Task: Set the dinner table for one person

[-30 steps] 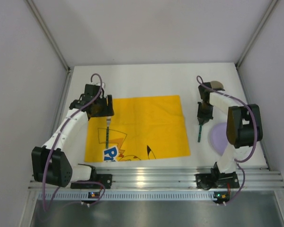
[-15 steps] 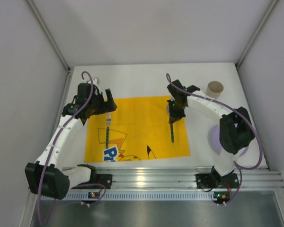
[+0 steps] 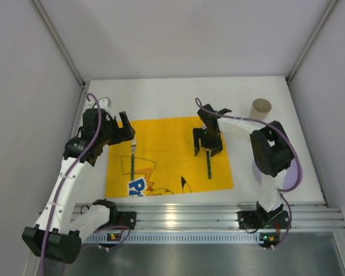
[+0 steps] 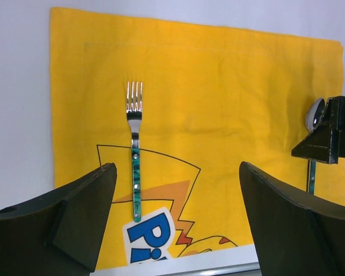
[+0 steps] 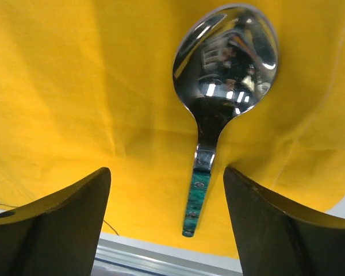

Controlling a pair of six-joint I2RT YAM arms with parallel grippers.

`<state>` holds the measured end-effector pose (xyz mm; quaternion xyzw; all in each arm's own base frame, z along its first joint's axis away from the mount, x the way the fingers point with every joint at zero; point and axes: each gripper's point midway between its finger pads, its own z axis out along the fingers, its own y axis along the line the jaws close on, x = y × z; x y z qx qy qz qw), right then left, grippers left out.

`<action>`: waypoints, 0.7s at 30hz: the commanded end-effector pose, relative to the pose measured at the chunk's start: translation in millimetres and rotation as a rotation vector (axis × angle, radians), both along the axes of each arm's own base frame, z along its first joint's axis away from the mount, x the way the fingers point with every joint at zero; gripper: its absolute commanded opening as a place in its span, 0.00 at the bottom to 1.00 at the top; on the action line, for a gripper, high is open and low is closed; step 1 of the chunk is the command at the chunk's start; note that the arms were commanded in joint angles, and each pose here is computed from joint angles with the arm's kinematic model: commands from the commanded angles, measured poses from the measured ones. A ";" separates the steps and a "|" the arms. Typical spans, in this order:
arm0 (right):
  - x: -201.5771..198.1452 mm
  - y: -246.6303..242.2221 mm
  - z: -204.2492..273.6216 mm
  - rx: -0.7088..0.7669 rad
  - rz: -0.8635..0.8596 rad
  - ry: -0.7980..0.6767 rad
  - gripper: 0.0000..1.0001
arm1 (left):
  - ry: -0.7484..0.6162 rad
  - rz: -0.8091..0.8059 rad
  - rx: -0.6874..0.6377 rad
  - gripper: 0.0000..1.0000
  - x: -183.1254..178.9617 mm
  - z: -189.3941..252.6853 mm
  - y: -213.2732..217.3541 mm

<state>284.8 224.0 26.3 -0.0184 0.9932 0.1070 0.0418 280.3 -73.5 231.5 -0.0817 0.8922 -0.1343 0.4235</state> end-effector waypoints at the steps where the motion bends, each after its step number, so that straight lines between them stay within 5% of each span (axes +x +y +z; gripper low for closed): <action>1: 18.3 -4.8 34.6 -0.006 0.018 -0.137 0.80 | 0.000 0.043 0.027 0.92 -6.9 -4.1 10.7; 5: 53.3 -26.8 128.9 -0.018 -0.028 -0.368 0.89 | -0.006 0.095 0.026 0.92 -1.9 -8.2 15.9; 9: 90.3 -116.1 183.6 0.004 -0.298 -0.464 0.91 | -0.022 0.125 0.008 0.92 8.9 -16.6 15.6; 15: 111.5 -234.3 172.2 -0.050 -0.577 -0.394 0.90 | -0.021 0.053 -0.020 0.92 32.5 -27.5 -1.3; 21: 127.6 -301.8 154.3 -0.100 -0.730 -0.351 0.90 | -0.004 -0.025 0.004 0.91 54.5 -39.8 -12.0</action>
